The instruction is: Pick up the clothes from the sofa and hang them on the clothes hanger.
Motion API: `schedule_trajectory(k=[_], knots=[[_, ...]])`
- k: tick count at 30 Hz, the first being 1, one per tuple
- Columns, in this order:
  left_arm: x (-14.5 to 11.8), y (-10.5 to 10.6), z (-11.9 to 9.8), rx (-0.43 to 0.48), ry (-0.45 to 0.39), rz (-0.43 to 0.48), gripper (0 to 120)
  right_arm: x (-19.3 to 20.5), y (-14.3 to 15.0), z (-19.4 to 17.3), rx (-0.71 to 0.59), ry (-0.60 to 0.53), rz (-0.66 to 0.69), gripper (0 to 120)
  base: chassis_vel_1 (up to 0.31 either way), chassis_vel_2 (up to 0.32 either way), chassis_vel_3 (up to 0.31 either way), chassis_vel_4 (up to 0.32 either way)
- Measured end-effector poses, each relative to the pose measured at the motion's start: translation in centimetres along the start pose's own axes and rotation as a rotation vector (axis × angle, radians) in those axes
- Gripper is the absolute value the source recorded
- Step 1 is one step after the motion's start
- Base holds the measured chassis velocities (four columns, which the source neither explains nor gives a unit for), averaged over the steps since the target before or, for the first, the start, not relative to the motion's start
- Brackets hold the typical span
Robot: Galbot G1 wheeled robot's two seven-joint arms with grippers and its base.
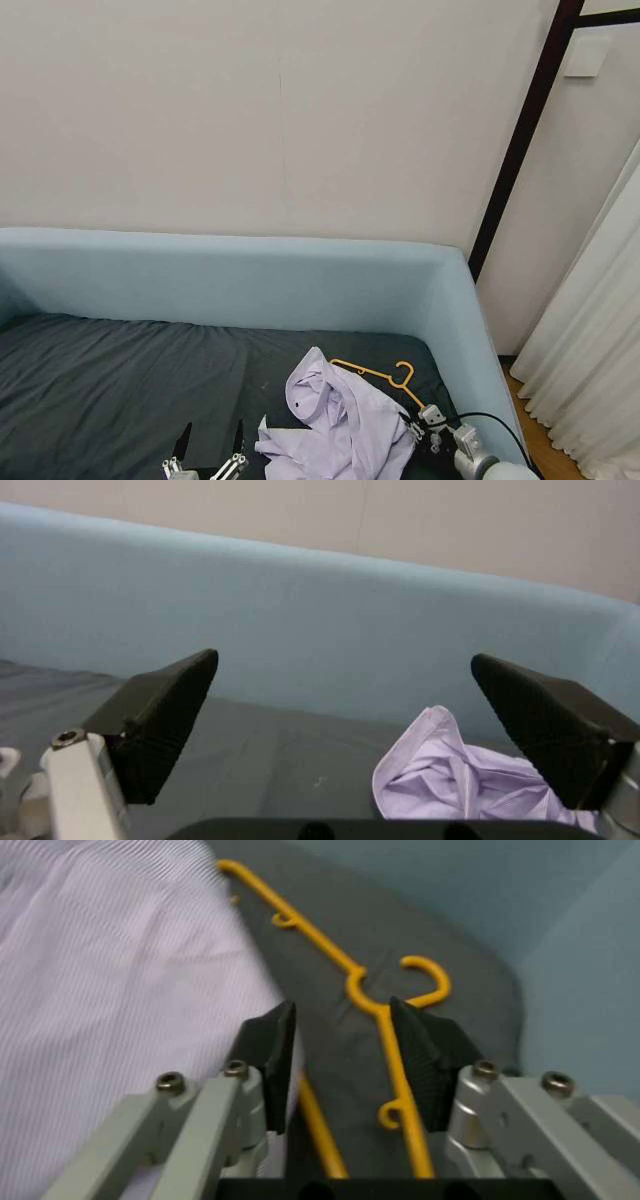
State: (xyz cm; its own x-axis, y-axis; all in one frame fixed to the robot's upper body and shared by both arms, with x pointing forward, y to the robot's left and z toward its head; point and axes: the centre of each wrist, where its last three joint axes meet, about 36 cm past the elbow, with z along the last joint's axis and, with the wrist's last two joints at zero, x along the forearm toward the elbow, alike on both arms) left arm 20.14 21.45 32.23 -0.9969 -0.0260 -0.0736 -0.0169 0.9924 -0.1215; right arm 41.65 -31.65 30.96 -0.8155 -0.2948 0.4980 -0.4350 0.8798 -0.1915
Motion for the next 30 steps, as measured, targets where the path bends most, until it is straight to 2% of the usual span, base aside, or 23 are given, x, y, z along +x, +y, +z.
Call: schedule_trajectory(k=[9, 13, 14, 16, 19, 22, 30], knots=[[0.1, -0.3, 0.1, 0.013, 0.022, 0.003, 100, 0.5, -0.4, -6.0, -0.087, -0.052, 0.017, 73, 0.000, 0.000, 0.000, 0.000], [0.2, -0.1, -0.1, 0.028, 0.035, -0.009, 100, -2.1, 1.2, -9.6, -0.183, -0.067, -0.043, 90, 0.000, 0.000, 0.000, 0.000], [0.2, -0.1, -0.1, 0.028, 0.035, -0.009, 100, -2.1, 1.2, -9.6, -0.183, -0.067, -0.043, 90, 0.000, 0.000, 0.000, 0.000], [0.4, 0.0, -0.1, 0.031, 0.043, -0.013, 100, -5.1, 2.2, -11.7, -0.218, -0.064, -0.077, 98, 0.000, 0.000, 0.000, 0.000], [0.6, -0.1, -0.3, 0.037, 0.050, -0.017, 99, -8.7, 3.2, -13.3, -0.268, -0.035, -0.101, 100, 0.000, 0.000, 0.000, 0.000], [0.7, -0.1, -0.3, 0.038, 0.052, -0.019, 100, -10.5, 3.8, -13.9, -0.285, -0.012, -0.116, 100, 0.000, 0.000, 0.000, 0.000], [0.8, 0.1, -0.1, 0.034, 0.061, -0.026, 99, -15.8, 6.2, -14.8, -0.223, 0.039, -0.178, 100, 0.000, 0.000, 0.000, 0.000]])
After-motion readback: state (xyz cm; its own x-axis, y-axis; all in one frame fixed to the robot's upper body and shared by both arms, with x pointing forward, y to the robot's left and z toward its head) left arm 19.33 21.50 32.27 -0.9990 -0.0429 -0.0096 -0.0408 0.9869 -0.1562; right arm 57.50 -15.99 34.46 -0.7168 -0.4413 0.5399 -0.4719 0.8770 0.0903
